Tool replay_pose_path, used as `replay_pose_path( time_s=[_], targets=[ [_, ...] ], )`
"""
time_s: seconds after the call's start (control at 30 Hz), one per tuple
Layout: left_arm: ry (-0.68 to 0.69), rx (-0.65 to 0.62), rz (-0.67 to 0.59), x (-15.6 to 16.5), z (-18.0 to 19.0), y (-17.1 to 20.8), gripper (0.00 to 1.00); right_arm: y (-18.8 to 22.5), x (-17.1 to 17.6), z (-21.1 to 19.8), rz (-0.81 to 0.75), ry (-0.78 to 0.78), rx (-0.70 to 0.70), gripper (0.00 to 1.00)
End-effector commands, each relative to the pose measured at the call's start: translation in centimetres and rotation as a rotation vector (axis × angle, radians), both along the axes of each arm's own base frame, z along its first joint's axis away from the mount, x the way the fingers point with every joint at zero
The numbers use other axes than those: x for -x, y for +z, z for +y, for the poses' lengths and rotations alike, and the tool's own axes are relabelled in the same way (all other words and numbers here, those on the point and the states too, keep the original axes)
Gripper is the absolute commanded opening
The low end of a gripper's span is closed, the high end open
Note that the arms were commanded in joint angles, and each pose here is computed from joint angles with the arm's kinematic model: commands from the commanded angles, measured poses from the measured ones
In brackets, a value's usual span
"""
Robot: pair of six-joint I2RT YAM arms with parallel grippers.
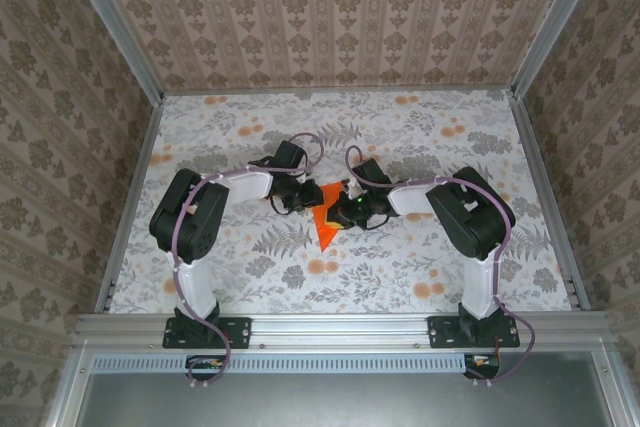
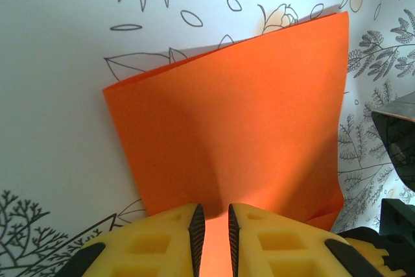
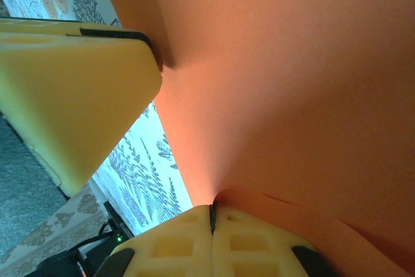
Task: Fold a paper plane with a square sheet of paper (pick it up from the middle)
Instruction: Third fold the triangle at the center of the table.
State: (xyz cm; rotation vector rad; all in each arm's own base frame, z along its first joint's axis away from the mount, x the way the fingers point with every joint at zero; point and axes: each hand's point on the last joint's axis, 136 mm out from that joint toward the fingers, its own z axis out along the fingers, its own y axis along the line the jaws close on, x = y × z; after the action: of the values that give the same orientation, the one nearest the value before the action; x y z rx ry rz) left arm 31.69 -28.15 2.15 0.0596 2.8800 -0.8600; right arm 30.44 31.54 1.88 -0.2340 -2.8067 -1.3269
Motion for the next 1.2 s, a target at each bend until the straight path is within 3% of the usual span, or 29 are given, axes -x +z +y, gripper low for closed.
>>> replay_pose_path(
  time_s=[0.0, 0.33, 0.83, 1.0, 1.17],
  targets=[
    [-0.029, -0.088, 0.104, 2.6, 1.2, -2.9, 0.22, -0.8, 0.5, 0.2, 0.024, 0.027, 0.014, 0.01],
    [-0.02, -0.084, 0.083, 2.2, 1.1, -1.8, 0.22, -1.8, 0.6, -0.5, 0.033, 0.011, 0.055, 0.01],
    [0.059, 0.023, 0.014, 1.5, 1.8, 2.4, 0.28, -2.2, 0.9, -0.2, 0.038, 0.031, 0.052, 0.05],
    [0.063, 0.027, 0.01, 2.2, 2.3, 2.4, 0.3, -2.4, 1.0, -0.3, 0.041, 0.035, 0.055, 0.14],
    [0.123, 0.003, 0.008, 2.4, 3.6, 2.5, 0.33, -2.6, 1.2, -0.5, 0.048, 0.035, 0.067, 0.33]
  ],
)
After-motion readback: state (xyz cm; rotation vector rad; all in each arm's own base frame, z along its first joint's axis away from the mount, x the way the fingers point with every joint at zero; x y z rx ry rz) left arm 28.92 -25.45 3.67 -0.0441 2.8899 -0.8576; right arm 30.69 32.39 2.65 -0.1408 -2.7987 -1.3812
